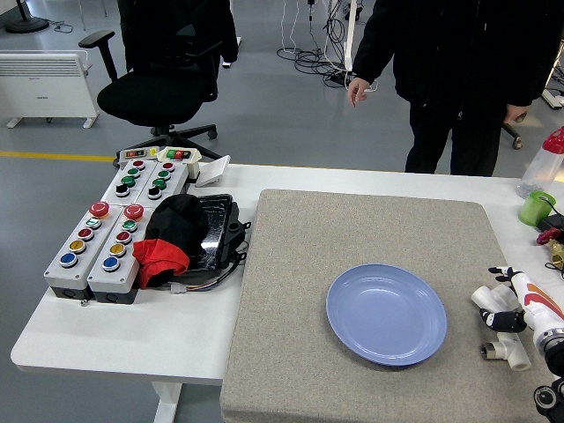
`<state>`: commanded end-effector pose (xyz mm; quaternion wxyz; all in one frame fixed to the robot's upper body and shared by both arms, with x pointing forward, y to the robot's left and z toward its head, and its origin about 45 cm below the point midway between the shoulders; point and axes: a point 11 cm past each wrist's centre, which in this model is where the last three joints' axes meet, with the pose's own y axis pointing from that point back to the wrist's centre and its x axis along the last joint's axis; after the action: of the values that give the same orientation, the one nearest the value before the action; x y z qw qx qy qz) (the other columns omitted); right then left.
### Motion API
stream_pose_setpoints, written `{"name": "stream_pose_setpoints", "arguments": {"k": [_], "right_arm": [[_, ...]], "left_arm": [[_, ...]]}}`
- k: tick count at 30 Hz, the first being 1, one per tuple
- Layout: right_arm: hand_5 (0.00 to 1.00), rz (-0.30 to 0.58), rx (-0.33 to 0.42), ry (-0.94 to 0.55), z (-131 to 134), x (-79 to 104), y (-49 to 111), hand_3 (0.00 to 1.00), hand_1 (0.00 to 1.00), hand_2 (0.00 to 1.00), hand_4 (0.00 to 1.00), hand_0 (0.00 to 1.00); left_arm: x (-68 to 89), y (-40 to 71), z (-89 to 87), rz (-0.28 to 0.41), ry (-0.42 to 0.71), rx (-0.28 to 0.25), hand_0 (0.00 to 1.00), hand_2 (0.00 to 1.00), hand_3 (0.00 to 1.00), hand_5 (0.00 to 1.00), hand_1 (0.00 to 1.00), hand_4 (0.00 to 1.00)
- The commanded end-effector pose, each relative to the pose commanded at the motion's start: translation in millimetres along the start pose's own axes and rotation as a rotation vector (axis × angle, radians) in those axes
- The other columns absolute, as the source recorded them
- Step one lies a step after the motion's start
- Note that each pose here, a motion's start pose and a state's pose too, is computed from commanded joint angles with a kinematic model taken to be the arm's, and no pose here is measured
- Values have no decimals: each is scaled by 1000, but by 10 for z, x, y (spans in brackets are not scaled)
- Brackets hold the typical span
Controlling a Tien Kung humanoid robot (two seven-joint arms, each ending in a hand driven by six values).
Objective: Pick pipe place plate twice
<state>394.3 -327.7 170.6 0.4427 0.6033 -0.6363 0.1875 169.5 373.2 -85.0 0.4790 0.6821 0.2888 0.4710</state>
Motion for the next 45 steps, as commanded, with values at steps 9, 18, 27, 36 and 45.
{"name": "stream_pose_setpoints", "arguments": {"k": [9,18,27,36,45], "right_arm": [[2,70,90,-31,-111,95,28,591,454,526,531,372],[2,87,380,-95,-785,124,312,577,454,525,496,366],[2,-186,560,-27,-1358,-525,559,662,685,694,523,674],[138,-330,540,160,-1420,-826,538,914,909,998,683,934],[212,-329,564,130,-1449,-717,565,998,995,998,883,998]], "left_arm": [[5,5,20,1,4,-5,653,630,550,998,627,390],[16,4,22,4,5,-7,653,630,550,998,628,391],[18,6,24,4,10,-6,653,631,551,998,628,391],[25,9,31,5,15,-7,653,631,552,998,628,393],[16,8,20,1,11,-1,653,632,554,998,628,393]]}}
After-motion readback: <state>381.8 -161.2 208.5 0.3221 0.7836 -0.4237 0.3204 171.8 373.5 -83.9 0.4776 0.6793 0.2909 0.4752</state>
